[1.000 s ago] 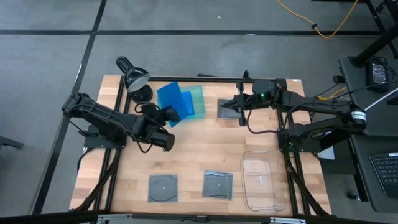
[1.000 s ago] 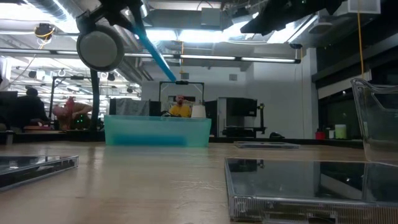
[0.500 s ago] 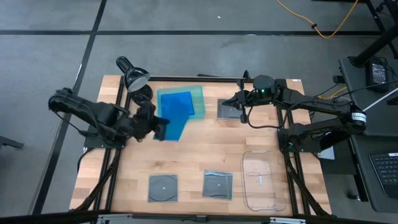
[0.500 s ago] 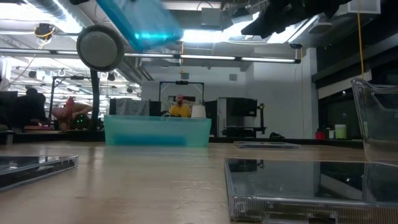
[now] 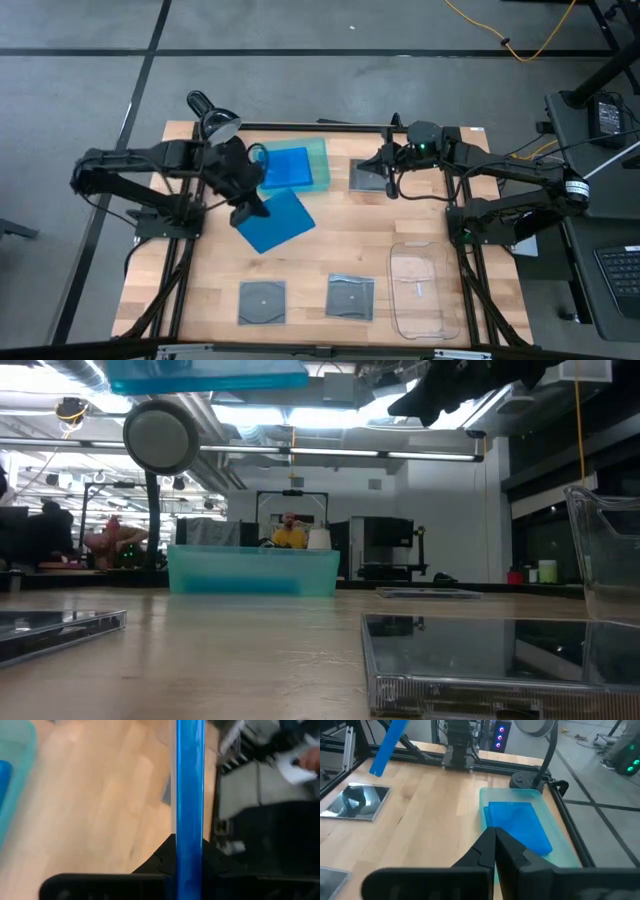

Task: Pick & place jewel cases by type
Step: Put the blue CD case into the green bin

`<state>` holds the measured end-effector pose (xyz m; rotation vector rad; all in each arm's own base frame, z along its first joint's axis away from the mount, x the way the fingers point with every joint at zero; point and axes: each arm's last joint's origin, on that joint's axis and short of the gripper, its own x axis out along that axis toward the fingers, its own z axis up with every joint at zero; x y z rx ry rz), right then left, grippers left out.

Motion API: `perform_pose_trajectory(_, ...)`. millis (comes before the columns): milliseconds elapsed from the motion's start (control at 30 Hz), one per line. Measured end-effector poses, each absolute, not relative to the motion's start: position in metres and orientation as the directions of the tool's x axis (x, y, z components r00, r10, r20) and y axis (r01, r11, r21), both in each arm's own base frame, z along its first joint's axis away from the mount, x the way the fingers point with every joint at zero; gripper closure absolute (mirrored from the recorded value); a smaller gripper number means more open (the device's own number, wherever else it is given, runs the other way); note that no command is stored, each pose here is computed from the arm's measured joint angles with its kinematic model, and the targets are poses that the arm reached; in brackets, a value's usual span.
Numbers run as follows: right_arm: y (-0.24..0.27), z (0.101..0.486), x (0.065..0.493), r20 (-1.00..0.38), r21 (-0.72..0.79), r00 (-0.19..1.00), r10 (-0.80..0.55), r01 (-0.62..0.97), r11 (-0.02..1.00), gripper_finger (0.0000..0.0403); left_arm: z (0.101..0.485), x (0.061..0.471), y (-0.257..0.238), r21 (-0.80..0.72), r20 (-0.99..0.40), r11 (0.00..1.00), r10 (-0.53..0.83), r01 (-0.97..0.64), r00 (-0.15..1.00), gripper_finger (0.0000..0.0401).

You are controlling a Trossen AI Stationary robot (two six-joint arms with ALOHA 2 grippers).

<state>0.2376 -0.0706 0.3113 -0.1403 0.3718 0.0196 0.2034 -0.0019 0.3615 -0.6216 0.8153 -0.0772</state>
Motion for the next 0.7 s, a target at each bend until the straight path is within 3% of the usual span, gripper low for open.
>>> perform_pose_trajectory(133, -0.068, 0.310, 0.238, -0.372, -0.131, 0.928, 0.003, -0.056, 0.990, 0.0393, 0.352, 0.205, 0.014, -0.572, -0.681, 0.810, -0.377, -0.134, 0.628, 0.0377)
perform_pose_trajectory(267, -0.067, 0.309, 0.238, -0.385, -0.125, 0.923, 0.009, -0.062, 0.990, 0.0393, 0.343, 0.206, 0.029, -0.538, -0.725, 0.826, -0.352, -0.168, 0.591, 0.0377)
perform_pose_trajectory(500, -0.067, 0.309, 0.237, -0.391, -0.123, 0.920, 0.008, -0.061, 0.991, 0.0393, 0.331, 0.210, 0.049, -0.291, -0.841, 0.908, -0.094, -0.300, 0.532, 0.0377)
perform_pose_trajectory(700, -0.067, 0.308, 0.237, -0.392, -0.124, 0.920, 0.007, -0.060, 0.990, 0.0393, 0.323, 0.216, 0.056, -0.085, -0.885, 0.944, 0.075, -0.318, 0.460, 0.0377)
